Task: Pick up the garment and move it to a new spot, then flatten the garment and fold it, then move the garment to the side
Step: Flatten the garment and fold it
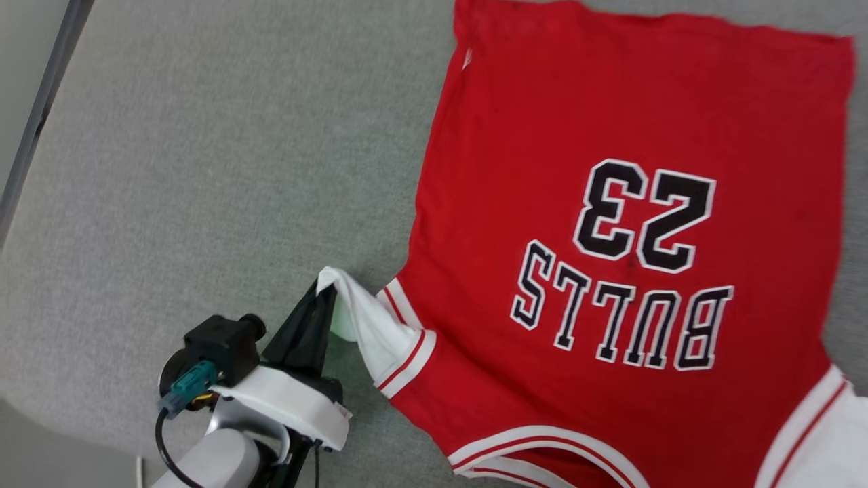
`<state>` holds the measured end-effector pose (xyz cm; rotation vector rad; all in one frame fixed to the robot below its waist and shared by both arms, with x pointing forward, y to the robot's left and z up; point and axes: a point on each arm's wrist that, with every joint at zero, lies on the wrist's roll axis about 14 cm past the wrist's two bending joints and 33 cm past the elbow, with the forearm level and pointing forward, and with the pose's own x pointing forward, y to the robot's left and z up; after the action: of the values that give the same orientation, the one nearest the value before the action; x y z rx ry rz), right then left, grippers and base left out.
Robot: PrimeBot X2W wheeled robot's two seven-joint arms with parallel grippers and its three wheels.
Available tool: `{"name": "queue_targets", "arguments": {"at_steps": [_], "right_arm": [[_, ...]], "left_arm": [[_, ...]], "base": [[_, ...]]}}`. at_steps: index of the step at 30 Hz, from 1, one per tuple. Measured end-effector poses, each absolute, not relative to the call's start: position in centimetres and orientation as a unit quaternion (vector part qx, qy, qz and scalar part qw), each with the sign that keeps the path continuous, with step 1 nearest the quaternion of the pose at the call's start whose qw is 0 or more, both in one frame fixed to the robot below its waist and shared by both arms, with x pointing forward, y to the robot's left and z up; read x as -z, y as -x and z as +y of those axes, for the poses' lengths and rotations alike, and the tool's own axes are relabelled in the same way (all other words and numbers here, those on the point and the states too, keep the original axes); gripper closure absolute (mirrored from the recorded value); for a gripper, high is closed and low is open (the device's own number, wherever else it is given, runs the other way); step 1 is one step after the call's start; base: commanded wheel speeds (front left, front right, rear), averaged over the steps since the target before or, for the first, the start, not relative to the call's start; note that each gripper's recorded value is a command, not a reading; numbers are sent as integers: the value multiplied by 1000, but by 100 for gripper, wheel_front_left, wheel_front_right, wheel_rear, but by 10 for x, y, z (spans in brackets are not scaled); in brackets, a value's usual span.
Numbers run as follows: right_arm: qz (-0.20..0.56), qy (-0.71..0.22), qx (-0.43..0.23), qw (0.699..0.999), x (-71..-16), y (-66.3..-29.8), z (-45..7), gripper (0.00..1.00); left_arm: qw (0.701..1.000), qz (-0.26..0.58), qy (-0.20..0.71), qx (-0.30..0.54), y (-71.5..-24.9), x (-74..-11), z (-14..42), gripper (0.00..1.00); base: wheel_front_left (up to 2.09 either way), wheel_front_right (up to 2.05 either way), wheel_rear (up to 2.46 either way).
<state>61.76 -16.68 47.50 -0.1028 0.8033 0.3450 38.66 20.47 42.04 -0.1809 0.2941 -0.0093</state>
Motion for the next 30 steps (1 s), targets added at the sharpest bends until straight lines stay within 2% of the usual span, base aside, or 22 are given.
{"name": "queue_targets", "arguments": {"at_steps": [9,14,19,20,21,30], "right_arm": [[484,85,-157,857,-399,-647,-148,0],[518,69,-163,837,-358,-647,-134,0],[534,77,-161,826,-342,-644,-136,0],[533,78,-160,827,-342,-644,-138,62],[532,79,-159,828,-343,-645,-139,100],[481,100,-175,853,-381,-640,-134,100]], "left_arm": [[980,177,86,-10,-396,-390,211,100],[979,186,81,-14,-400,-379,214,100],[979,188,81,-15,-399,-375,214,100],[979,188,80,-15,-400,-375,214,100],[979,188,81,-15,-400,-375,214,100],[982,170,84,-23,-395,-388,218,100]], "base": [[0,0,0],[0,0,0],[0,0,0],[0,0,0],[0,0,0],[0,0,0]]}}
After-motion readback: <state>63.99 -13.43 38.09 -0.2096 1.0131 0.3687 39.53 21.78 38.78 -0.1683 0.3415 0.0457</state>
